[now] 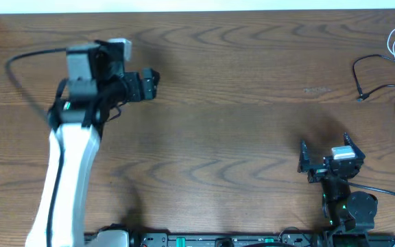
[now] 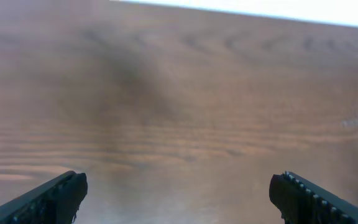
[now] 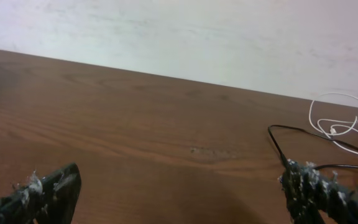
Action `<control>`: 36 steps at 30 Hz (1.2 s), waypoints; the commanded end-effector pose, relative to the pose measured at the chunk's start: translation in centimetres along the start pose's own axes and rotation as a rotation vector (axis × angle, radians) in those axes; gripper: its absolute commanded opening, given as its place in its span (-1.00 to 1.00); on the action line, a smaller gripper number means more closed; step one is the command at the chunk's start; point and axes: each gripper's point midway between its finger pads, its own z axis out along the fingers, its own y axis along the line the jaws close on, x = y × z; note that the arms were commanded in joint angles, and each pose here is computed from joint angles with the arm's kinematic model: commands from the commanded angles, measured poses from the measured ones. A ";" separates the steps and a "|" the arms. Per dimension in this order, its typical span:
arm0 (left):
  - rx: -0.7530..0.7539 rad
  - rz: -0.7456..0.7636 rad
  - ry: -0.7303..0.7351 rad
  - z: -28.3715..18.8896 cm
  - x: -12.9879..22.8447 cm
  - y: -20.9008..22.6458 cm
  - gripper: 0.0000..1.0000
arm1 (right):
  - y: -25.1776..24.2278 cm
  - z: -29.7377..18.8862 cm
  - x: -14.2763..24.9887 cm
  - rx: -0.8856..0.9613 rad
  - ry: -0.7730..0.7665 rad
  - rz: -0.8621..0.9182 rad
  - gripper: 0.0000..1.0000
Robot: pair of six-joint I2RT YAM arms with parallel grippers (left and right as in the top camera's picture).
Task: Untangle cables
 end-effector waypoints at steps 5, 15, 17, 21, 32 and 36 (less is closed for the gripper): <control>-0.144 0.148 -0.241 -5.6 1.1 1.5 0.98 | 0.3 0.0 0.0 -0.013 -0.004 0.014 0.99; -0.226 0.189 -0.550 -8.7 6.6 3.0 0.98 | 0.3 0.0 0.0 -0.013 -0.004 0.014 0.98; -0.252 0.186 -0.568 -8.8 7.9 3.5 0.98 | 0.3 0.0 0.0 -0.013 -0.004 0.014 0.98; -0.275 0.185 -0.594 -8.4 10.2 4.1 0.98 | 0.3 0.0 0.0 -0.013 -0.004 0.014 0.98; -0.277 0.208 -0.703 -6.8 13.4 4.9 0.98 | 0.3 0.0 0.0 -0.013 -0.004 0.014 0.98; -0.286 0.195 -0.659 -5.9 14.7 5.4 0.98 | 0.3 0.0 0.0 -0.013 -0.004 0.014 0.98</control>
